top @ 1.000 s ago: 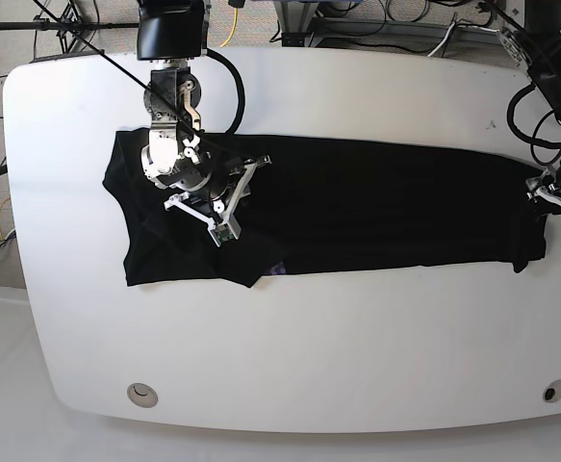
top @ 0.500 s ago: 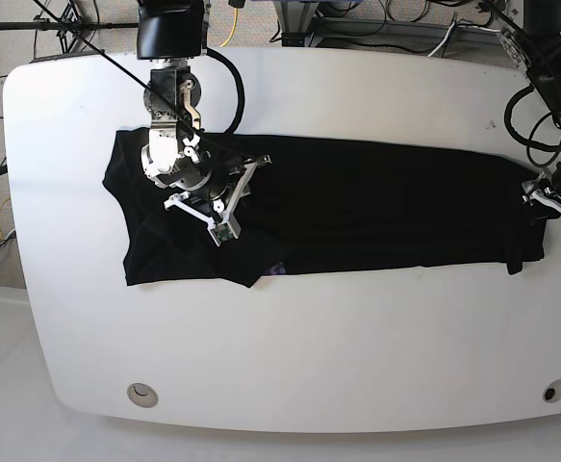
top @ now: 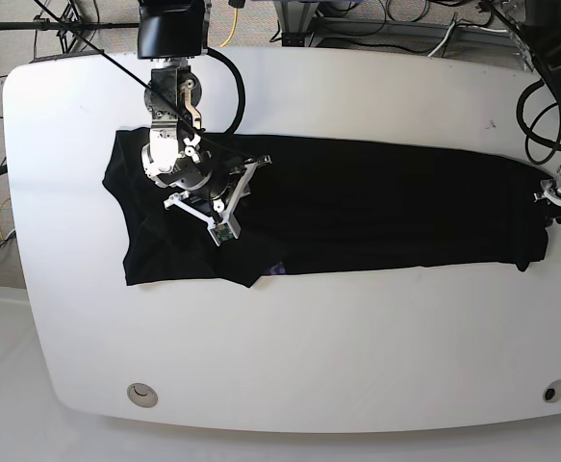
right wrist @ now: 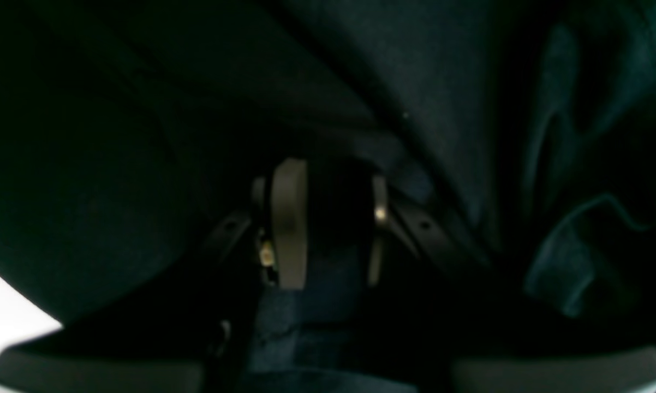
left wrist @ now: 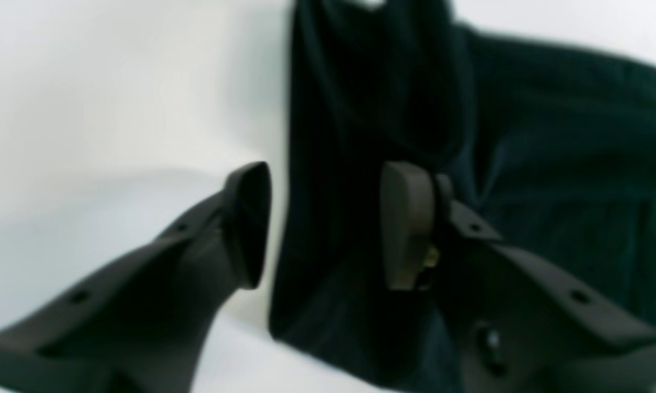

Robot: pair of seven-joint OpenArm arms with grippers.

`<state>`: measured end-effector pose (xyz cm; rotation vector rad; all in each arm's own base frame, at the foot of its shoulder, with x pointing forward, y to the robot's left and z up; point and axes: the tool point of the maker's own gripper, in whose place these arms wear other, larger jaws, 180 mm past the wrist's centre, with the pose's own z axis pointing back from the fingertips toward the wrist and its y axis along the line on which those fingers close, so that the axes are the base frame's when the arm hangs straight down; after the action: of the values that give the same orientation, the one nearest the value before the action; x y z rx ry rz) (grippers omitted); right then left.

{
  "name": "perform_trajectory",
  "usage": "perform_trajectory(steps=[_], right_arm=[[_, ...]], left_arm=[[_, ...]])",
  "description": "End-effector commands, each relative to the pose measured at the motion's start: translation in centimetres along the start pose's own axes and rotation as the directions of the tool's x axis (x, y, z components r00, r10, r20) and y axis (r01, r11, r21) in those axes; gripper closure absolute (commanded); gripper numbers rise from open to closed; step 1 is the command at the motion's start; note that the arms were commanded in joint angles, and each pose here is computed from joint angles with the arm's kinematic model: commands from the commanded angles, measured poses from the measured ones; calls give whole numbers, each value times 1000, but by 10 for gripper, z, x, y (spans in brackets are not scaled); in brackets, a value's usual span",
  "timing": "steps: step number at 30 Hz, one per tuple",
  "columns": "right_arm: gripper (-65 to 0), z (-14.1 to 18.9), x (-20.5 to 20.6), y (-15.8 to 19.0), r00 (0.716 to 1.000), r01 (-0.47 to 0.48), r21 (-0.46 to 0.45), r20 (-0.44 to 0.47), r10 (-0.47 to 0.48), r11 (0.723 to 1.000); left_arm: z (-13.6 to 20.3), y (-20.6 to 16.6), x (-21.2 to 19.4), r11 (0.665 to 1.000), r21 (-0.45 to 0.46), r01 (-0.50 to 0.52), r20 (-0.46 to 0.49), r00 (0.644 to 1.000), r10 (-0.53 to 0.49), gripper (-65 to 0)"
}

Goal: Fold the T-shirt properly
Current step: 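Grasp the other end of the black strip with the left gripper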

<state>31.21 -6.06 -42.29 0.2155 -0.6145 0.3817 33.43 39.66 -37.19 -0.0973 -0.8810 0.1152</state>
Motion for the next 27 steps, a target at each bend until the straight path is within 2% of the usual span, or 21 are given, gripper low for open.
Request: perform_trajectory(steps=[1,5,9,19,27], right_arm=[[-155,-1,-9,-2,999,-14,-9,-47,13,1000],[-156,-1,-10,-2,999,-13,-7,-50,13,1000],[-156,-1,-10,-2,999,-12,-7,-50,11,1000],[-156,-1,-10,-4,999,-9,-14,-52,8,1000],[-155,-1,-9,-3,999,-8,-11,-47,8,1000]], left_arm=[[4,2,21,1000,5,23,47,999,-23,-220],[3,2,20,1000,6,13,46,999,-13,-154],[1,-1,16,1000,2,4,41,999,-5,-120],[-7,-15,8,1000,-28,-14,23,1000,15,-127],[-5,-16,22,1000,-28,0,54,999,2,-81]])
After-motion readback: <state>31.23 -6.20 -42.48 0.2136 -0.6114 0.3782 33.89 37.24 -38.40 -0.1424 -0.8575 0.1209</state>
